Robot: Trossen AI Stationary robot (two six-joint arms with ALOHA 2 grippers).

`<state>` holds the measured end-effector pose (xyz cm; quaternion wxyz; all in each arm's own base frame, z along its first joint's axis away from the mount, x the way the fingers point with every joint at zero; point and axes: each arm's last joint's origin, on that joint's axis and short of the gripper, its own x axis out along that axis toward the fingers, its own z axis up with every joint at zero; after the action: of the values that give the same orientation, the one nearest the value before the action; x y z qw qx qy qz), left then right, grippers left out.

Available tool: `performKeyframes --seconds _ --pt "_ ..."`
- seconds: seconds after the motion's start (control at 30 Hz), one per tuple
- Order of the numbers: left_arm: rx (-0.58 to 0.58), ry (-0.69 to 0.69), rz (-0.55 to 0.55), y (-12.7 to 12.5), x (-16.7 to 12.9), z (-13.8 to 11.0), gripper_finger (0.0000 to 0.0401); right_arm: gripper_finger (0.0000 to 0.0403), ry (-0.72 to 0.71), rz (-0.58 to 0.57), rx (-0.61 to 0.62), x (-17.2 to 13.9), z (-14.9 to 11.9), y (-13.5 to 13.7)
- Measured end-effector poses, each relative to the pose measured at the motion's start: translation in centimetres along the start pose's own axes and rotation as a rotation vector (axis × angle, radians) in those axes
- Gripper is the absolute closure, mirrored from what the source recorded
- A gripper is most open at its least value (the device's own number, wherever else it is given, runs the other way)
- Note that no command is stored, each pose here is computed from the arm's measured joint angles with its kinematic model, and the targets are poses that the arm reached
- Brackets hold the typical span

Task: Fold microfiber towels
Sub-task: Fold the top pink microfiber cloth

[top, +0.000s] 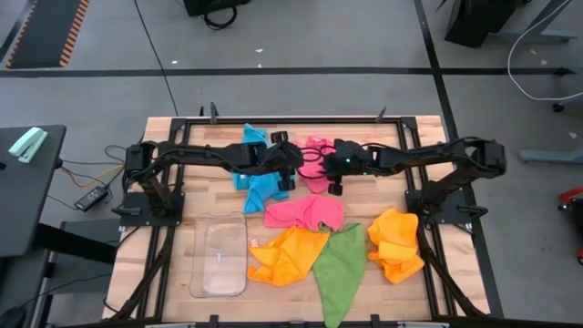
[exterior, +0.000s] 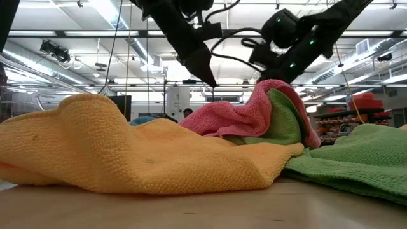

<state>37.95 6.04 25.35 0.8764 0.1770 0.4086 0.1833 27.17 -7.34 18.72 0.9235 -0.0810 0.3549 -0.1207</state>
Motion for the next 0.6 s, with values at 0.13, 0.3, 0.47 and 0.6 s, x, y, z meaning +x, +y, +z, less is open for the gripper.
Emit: performKeyframes --seconds 0.13,0.3,0.47,0.6 --pt "0.043 0.043 -0.025 -0.6 -0.6 -0.3 0.0294 0.0278 0.027 0.033 -0.012 2.0 -0.3 0.4" --pt "0.076 0.080 -0.048 -1.1 -1.4 -0.6 0.0302 0.0278 0.106 0.054 -0.036 3.9 -1.0 0.8" --pt "0.107 0.094 -0.067 -1.7 -2.1 -0.7 0.0310 0.0298 0.153 0.065 -0.045 4.0 -1.5 0.9" --pt "0.122 0.096 -0.071 -1.8 -2.1 -0.7 0.0316 0.0342 0.192 0.070 -0.062 3.9 -1.9 0.7"
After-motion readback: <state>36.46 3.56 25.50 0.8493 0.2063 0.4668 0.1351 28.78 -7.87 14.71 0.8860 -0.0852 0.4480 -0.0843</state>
